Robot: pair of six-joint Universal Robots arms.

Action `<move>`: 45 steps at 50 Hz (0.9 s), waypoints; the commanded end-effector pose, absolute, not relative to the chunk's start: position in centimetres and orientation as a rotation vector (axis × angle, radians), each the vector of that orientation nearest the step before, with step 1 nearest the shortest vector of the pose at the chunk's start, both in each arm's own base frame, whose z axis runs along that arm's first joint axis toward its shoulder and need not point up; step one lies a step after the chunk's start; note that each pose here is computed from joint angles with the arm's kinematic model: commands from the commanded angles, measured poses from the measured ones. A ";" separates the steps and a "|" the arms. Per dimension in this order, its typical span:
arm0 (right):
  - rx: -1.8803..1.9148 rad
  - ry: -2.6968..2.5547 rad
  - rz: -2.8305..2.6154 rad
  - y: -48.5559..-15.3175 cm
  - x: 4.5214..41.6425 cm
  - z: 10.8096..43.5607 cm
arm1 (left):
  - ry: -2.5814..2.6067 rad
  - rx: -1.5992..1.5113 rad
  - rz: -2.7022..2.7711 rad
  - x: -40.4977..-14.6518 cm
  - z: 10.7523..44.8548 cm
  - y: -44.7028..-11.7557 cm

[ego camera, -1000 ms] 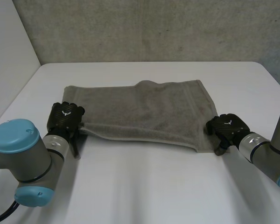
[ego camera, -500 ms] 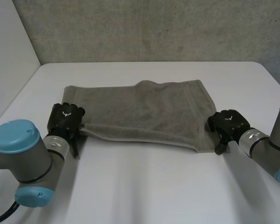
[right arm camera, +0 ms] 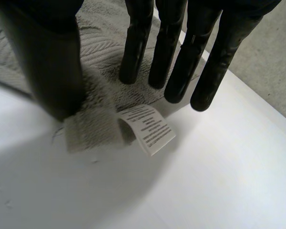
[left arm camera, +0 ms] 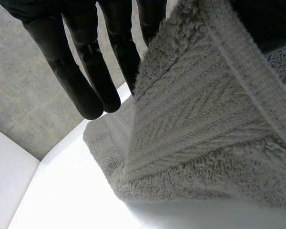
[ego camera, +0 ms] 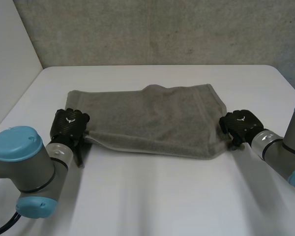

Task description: Fold the towel.

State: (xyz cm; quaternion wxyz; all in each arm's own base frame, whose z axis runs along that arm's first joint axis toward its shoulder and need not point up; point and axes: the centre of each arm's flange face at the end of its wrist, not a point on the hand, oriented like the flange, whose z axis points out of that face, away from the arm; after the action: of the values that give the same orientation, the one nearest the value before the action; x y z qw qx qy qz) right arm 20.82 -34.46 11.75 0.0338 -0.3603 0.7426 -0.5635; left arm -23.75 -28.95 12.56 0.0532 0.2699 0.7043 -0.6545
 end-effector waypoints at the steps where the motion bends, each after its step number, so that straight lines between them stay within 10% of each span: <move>1: -1.105 2.291 -1.711 -34.5 20.8 11.1 | 2.143 0.820 -1.985 -23.7 12.5 -28.9; 45: -0.502 2.327 -2.041 -37.4 13.0 15.9 | 2.101 0.776 -1.970 -23.2 12.7 -29.8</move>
State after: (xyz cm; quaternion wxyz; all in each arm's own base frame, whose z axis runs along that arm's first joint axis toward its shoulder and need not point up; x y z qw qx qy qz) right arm 13.11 -37.47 15.78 0.0059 -0.1622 0.7432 -0.6490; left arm -23.53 -29.88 11.73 0.0710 0.2695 0.7060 -0.6511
